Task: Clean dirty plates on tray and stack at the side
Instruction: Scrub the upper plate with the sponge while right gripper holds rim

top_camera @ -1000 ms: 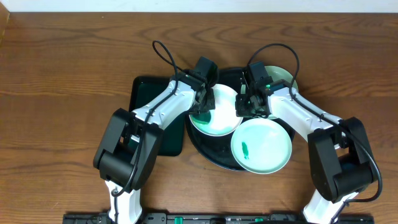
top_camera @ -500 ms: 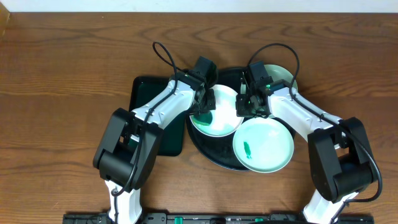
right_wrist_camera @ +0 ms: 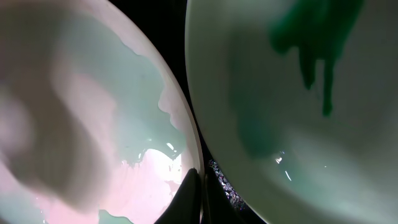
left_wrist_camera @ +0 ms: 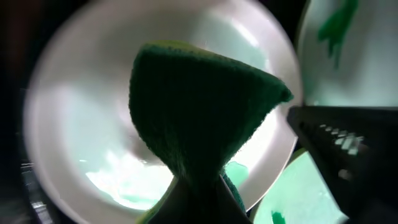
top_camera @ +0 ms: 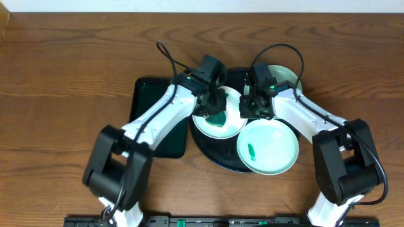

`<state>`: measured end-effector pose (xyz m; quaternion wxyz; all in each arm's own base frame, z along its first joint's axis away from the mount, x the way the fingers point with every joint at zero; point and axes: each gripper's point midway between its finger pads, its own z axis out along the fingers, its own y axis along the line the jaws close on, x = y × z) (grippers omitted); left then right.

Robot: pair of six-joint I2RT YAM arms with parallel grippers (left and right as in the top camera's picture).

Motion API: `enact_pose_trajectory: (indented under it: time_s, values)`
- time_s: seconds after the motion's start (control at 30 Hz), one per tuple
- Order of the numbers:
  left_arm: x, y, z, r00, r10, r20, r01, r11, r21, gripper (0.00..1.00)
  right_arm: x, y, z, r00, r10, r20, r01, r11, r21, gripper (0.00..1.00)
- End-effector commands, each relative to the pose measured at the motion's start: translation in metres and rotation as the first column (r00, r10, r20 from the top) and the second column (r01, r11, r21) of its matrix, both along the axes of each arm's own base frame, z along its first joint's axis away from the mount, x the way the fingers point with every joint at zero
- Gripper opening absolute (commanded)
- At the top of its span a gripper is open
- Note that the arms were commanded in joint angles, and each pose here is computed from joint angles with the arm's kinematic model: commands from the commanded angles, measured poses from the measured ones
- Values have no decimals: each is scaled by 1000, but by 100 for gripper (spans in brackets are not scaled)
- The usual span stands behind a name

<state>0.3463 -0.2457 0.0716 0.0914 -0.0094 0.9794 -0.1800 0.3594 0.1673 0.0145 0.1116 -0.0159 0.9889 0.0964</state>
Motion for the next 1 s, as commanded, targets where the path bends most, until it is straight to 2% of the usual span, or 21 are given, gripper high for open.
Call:
enact_pose_trajectory:
  time_s: [0.0,0.23,0.97]
  values:
    - [16,19,17,994,15,113,-24,996,85,7,-5,5,-4,1000,18,-16,-18,1000,3,1]
    - [23,45,14,986,46,163,-81,972,219,7,-5,5,-4,1000,18,-16,-18,1000,3,1]
    - [21,35,-52,996,52,75,-71,961,266,8,-5,5,-4,1000,18,-16,-18,1000,3,1]
